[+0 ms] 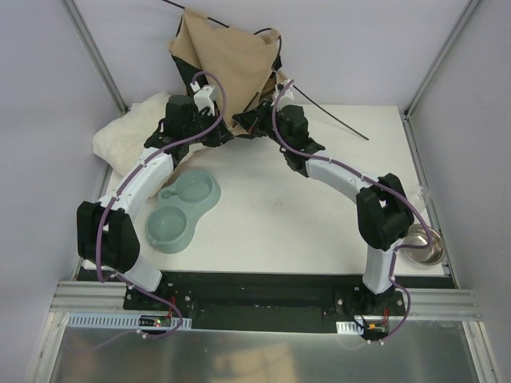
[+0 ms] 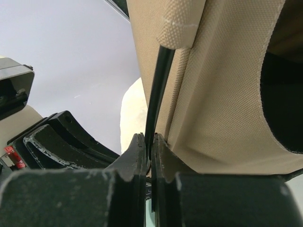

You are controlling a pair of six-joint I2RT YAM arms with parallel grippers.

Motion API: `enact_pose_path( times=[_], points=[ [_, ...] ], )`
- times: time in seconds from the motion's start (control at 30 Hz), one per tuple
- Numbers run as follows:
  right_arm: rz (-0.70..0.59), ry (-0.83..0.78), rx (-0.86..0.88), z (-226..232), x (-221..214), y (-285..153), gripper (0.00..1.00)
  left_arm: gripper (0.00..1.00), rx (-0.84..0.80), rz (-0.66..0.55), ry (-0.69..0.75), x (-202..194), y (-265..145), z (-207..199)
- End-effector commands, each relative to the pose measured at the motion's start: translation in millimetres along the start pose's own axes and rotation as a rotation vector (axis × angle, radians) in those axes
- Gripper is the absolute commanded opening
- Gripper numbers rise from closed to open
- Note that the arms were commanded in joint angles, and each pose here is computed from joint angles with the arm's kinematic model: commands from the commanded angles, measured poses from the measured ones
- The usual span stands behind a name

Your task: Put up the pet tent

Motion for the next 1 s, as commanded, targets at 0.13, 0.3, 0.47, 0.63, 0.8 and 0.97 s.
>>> enact_pose_path(
  times=[0.13,0.3,0.47,0.63,0.8,0.97],
  points=[
    [-0.018,-0.085,0.088,26,29,-5,0.0,0.0,-0.097,0.005,0.033,15,-10,-12],
    [-0.003,-0.035,0.099,24,21,-11,0.0,0.0,-0.156,-0.002,0.033,18,-14,-19],
    [-0.101,-0.132,-0.068,-3,26,-7,0.0,0.05,-0.208,-0.022,0.05,17,-23,-27],
    [-0.055,-0.168,-0.033,4,20,-7,0.0,0.18,-0.22,-0.065,0.076,19,-36,-34],
    [0.029,-0.17,0.009,7,5,-18,0.0,0.3,-0.182,-0.113,0.113,23,-55,-39],
    [0.069,-0.172,-0.02,-6,-11,-28,0.0,0.44,-0.147,-0.152,0.11,24,-71,-43]
  ],
)
Point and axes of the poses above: each gripper's point midway between its finger pads, its own y axis out along the fingers, its own z axis along the line the jaws close on, x = y × z, the point moved 8 cm from there along -y, back along the fingers, and after that the axes turned 12 degrees about y, right-handed, at the moved point
